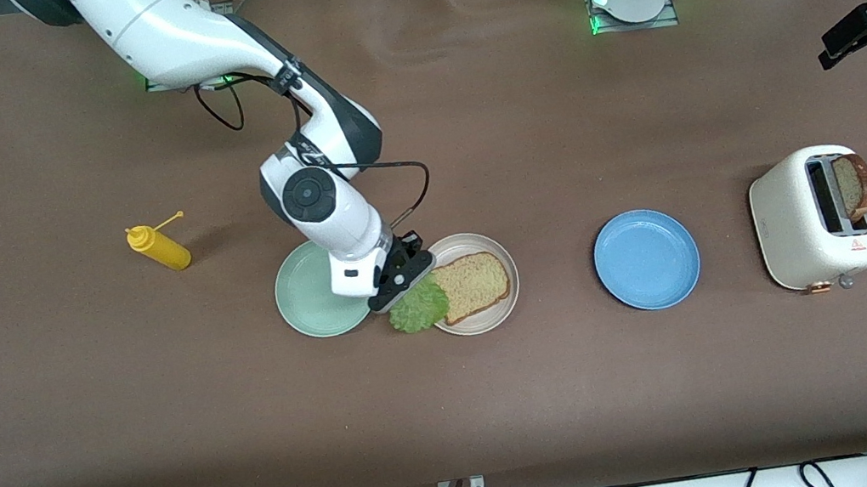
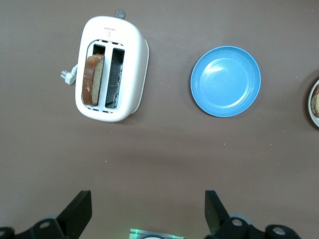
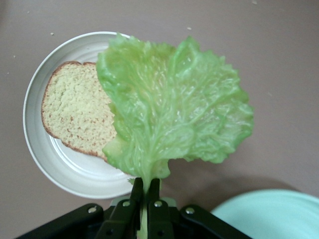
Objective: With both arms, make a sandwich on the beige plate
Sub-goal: 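Carry the lettuce with the right gripper over the toast on the beige plate, then lower the lettuce onto the toast and open the right gripper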
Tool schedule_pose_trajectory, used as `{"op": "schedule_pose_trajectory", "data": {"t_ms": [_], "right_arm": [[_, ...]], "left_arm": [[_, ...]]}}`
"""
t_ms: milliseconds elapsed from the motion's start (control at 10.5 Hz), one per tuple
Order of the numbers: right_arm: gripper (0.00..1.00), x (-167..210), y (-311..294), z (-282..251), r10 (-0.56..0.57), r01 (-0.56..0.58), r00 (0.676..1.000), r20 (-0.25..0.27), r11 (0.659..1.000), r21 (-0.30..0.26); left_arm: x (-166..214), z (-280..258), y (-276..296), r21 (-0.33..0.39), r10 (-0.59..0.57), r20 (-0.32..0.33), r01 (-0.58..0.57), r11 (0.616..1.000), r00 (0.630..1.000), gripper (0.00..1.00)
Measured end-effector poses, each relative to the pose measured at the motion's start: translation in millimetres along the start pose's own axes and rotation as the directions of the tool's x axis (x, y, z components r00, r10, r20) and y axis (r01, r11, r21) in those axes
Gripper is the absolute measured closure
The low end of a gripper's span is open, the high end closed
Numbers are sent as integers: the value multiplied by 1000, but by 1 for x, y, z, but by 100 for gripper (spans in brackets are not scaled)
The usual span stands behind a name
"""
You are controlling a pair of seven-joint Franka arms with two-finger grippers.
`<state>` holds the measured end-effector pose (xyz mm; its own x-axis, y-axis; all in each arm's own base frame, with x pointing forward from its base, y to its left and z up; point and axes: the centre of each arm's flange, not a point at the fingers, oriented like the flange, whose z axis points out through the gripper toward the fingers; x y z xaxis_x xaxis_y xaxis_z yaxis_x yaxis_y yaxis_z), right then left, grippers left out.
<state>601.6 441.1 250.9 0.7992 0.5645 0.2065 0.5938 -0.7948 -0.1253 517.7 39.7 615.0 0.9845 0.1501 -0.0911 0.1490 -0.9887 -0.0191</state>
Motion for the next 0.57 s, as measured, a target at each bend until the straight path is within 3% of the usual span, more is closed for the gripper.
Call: {"op": "schedule_pose_trajectory", "data": {"t_ms": [287, 574], "right_arm": [[93, 6, -35, -1, -169, 168, 986, -13, 986, -16], [93, 4, -68, 3, -330, 330, 944, 0, 942, -59]], "left_arm": [[0, -7, 1, -1, 2, -14, -2, 1000, 1000, 0], [0, -8, -5, -2, -9, -14, 9, 1000, 1000, 0]]}}
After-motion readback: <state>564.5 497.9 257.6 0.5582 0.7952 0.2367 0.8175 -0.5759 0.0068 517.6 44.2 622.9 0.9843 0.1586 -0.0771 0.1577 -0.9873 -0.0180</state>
